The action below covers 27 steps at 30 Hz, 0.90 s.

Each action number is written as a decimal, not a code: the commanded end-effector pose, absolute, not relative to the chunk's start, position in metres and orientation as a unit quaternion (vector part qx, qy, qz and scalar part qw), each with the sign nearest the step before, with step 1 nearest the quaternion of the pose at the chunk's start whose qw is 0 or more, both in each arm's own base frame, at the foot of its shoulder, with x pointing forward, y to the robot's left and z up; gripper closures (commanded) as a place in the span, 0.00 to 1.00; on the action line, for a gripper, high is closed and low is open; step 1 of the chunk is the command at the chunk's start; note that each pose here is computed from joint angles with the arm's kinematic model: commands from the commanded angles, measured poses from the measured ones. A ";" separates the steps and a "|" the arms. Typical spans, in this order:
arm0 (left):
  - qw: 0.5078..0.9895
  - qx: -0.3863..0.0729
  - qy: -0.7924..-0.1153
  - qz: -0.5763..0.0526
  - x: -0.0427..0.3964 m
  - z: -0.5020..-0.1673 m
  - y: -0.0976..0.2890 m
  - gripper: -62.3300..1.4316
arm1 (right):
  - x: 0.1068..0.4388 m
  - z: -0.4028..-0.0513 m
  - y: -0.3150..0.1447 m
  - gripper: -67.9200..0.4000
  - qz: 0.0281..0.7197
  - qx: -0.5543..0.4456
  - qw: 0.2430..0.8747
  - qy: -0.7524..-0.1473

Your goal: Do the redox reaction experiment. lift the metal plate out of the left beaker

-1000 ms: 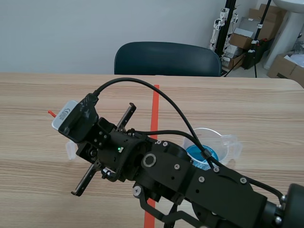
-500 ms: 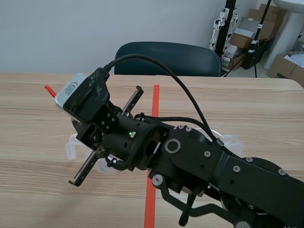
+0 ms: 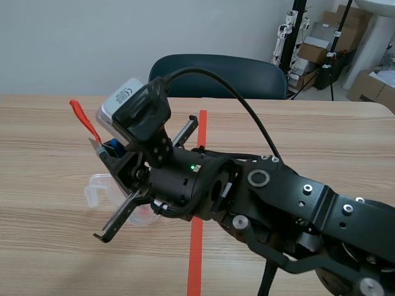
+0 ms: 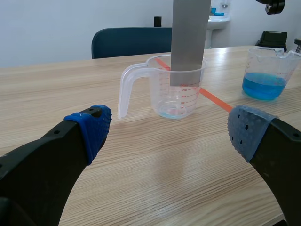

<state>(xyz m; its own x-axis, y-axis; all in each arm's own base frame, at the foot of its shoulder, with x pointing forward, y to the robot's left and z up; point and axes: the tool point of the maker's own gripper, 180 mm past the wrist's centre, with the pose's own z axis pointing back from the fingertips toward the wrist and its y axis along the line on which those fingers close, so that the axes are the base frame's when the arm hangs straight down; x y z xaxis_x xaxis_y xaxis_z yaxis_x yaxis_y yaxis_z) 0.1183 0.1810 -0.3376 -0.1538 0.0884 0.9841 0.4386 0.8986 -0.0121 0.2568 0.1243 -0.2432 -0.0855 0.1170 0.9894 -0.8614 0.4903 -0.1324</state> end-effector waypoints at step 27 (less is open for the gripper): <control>0.610 -0.179 -0.760 -0.136 0.119 -0.329 0.184 0.16 | 0.283 -0.155 0.113 0.99 0.425 0.368 0.539 -0.627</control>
